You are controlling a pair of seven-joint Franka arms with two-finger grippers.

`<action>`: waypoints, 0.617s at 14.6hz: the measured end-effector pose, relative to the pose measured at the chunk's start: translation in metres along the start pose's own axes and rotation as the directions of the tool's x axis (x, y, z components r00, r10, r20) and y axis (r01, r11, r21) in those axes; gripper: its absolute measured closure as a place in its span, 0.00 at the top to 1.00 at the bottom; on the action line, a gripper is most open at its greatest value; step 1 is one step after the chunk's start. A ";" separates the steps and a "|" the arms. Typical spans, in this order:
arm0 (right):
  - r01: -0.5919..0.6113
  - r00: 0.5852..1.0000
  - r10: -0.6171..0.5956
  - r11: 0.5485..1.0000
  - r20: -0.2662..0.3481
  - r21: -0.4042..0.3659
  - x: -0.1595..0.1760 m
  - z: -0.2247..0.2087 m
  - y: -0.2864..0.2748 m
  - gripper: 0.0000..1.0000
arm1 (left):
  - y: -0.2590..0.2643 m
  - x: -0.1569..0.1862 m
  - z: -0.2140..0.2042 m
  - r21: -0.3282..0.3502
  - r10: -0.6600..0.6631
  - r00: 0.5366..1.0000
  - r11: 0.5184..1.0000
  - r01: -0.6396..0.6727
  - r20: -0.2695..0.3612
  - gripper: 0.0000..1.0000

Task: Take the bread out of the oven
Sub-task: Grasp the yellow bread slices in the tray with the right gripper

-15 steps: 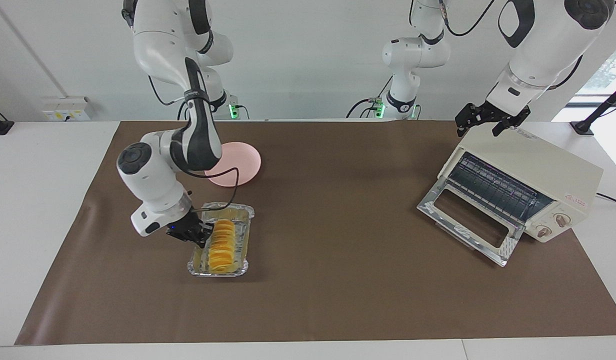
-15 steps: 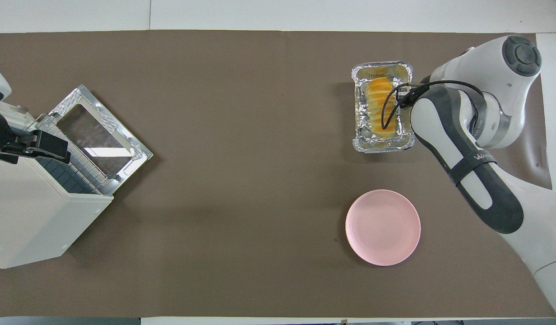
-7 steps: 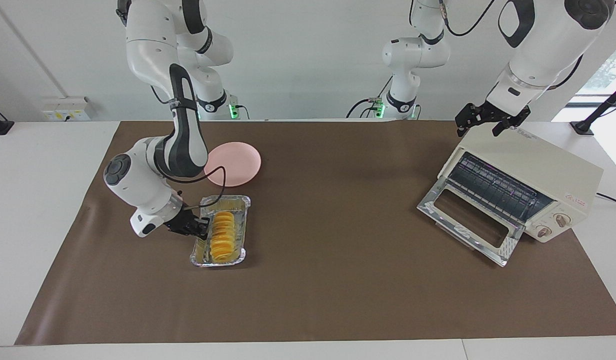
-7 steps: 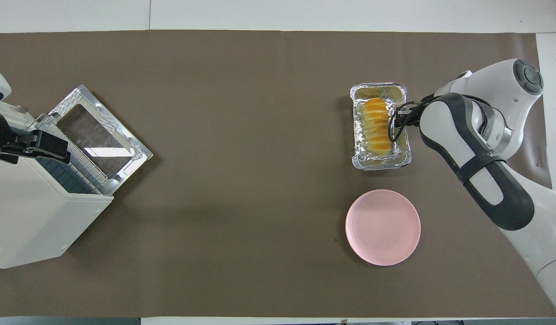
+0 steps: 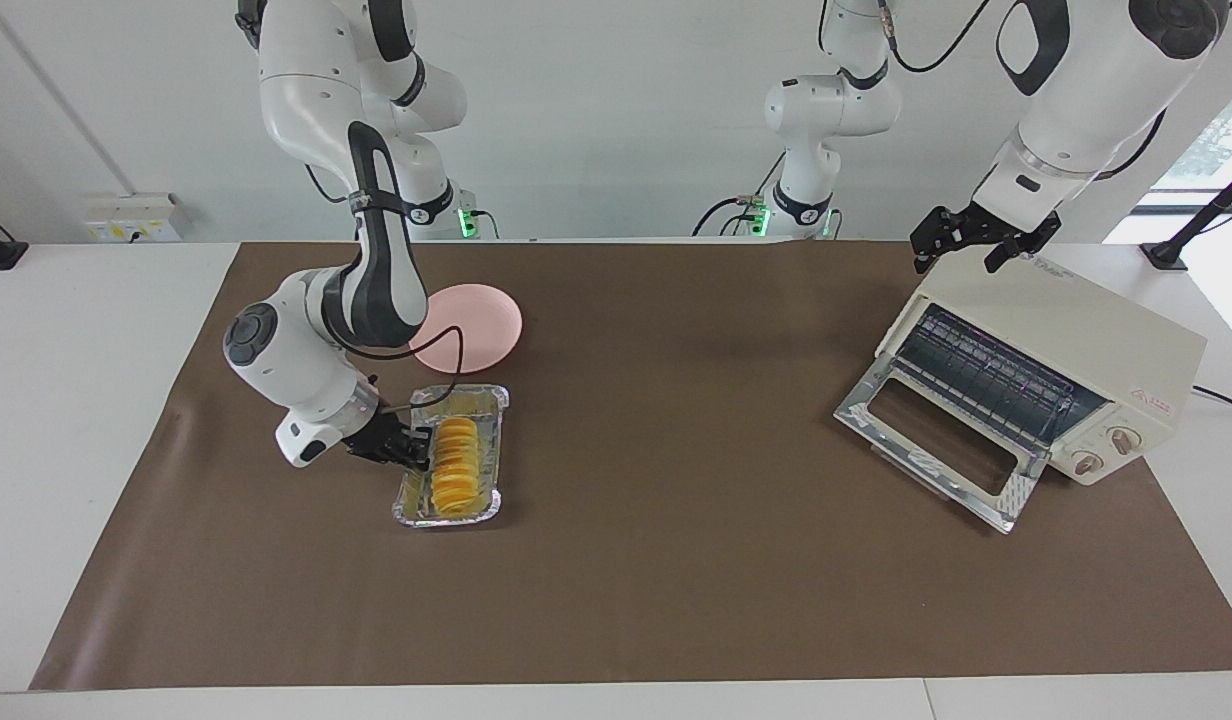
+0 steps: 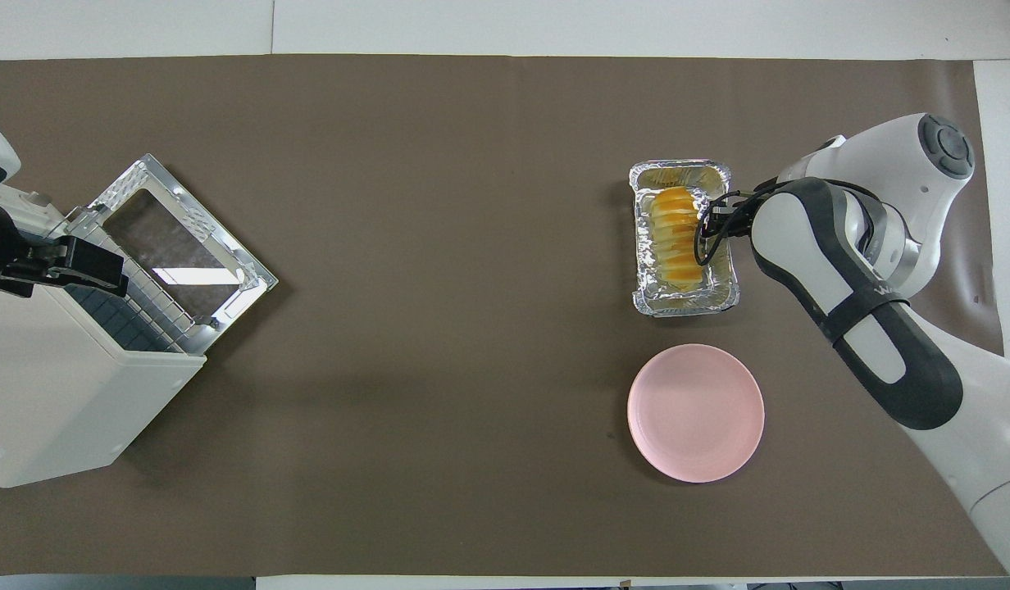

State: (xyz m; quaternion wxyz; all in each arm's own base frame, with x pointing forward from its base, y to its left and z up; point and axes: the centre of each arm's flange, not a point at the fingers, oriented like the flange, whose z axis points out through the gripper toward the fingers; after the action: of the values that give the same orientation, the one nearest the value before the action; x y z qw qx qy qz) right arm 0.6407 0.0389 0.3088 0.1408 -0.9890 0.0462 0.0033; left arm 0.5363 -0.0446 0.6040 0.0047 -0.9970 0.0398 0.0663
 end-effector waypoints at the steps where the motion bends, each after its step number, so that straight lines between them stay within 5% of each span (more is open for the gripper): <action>1: 0.002 1.000 -0.002 1.000 -0.010 0.001 0.001 -0.006 -0.001 0.39 | 0.000 0.000 0.000 0.000 0.000 1.000 1.000 0.000 0.000 1.00; 4: 0.035 0.999 -0.036 0.999 -0.040 -0.023 0.006 -0.037 -0.010 0.68 | 0.000 0.000 0.000 0.000 0.000 1.000 1.000 0.000 0.000 1.00; 7: 0.096 0.993 -0.105 0.983 -0.051 -0.158 0.011 -0.063 -0.034 0.99 | 0.000 0.000 0.000 0.000 0.000 1.000 1.000 0.000 0.000 1.00; 9: 0.089 0.994 -0.100 0.979 -0.053 -0.184 0.009 -0.058 -0.056 1.00 | 0.000 0.000 0.000 0.000 0.000 1.000 1.000 0.000 0.000 1.00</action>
State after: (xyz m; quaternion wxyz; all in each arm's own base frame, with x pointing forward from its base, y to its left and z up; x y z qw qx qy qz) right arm 0.6540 0.0758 0.3802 0.0487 -0.9984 0.0028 -0.0298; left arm 0.5363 -0.0446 0.6041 0.0047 -0.9970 0.0398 0.0663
